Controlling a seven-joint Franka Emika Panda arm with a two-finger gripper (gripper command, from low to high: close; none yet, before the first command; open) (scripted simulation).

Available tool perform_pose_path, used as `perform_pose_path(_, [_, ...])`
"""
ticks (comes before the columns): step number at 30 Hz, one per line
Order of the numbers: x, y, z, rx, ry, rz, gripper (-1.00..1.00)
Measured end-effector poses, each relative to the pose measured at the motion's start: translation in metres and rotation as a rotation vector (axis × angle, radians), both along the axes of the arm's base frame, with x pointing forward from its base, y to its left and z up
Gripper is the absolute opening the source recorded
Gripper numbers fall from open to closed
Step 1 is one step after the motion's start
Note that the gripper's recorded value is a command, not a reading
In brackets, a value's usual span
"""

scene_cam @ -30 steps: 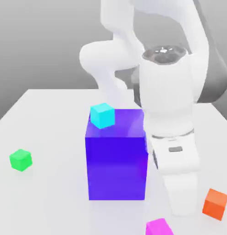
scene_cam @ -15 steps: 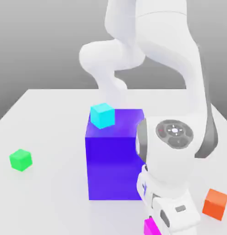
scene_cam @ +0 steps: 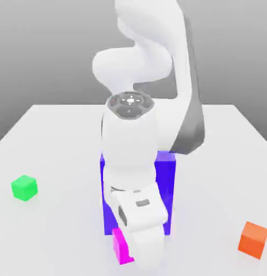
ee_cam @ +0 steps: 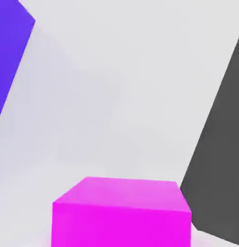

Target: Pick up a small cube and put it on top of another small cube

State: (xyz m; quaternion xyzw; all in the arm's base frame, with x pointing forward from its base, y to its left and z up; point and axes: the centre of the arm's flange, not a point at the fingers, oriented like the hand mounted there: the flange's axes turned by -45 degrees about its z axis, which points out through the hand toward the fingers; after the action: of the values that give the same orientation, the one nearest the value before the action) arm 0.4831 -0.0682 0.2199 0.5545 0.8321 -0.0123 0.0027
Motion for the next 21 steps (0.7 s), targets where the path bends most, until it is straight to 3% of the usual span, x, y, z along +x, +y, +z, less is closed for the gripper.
perform_pose_path(11, [-0.125, -0.187, 0.020, 0.006, 0.013, 0.081, -1.00])
perform_pose_path(21, [-0.257, -0.255, 0.023, 0.024, -0.005, 0.220, -1.00])
